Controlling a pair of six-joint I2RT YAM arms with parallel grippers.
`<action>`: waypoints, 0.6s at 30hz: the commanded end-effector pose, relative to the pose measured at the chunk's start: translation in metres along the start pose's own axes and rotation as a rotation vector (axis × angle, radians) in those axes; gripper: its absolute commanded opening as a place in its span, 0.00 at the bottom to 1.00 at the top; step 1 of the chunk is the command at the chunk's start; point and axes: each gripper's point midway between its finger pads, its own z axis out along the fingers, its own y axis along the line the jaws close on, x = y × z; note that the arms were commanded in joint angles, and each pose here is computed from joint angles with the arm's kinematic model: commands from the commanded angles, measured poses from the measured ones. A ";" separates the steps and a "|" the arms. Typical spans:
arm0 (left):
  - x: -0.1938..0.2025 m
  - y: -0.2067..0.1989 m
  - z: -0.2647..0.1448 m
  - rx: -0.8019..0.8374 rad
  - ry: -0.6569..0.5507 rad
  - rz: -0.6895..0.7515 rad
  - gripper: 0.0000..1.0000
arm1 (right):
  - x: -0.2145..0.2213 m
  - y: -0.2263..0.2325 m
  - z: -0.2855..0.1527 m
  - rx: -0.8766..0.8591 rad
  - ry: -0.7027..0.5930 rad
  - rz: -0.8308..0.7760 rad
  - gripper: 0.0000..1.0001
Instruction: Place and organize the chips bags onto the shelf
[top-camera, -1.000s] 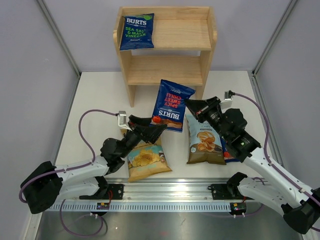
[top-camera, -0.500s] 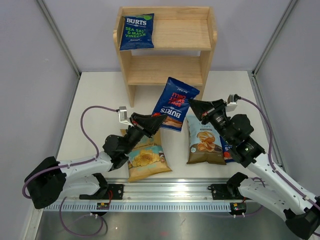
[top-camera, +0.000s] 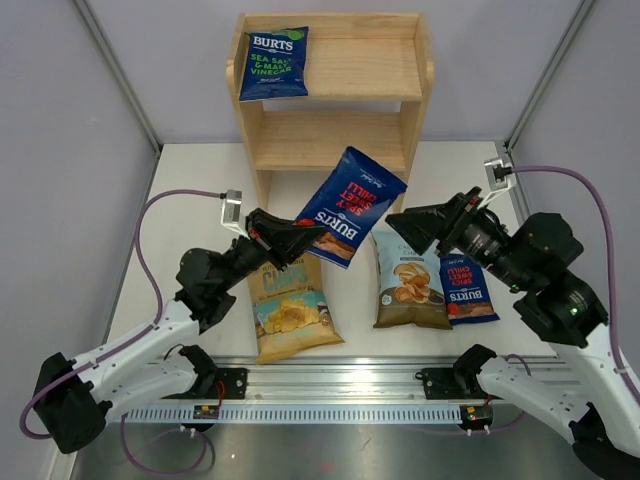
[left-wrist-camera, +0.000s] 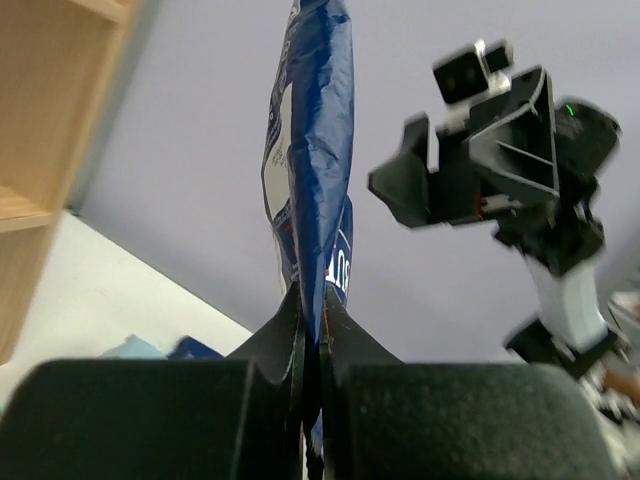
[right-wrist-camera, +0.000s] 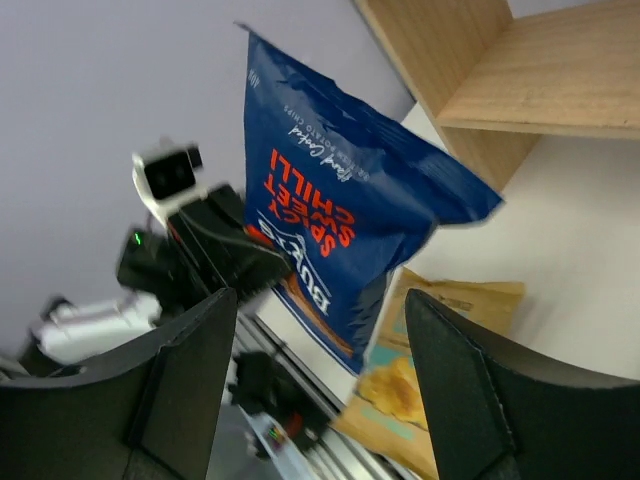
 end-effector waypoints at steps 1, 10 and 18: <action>0.017 -0.052 -0.008 0.250 0.235 -0.005 0.00 | 0.041 0.000 -0.035 -0.085 0.289 -0.335 0.76; 0.024 -0.087 -0.017 0.425 0.393 -0.056 0.02 | 0.011 -0.006 -0.091 0.018 0.235 -0.542 0.77; 0.025 -0.104 -0.021 0.535 0.442 -0.137 0.00 | 0.044 0.018 -0.082 -0.196 0.380 -0.517 0.78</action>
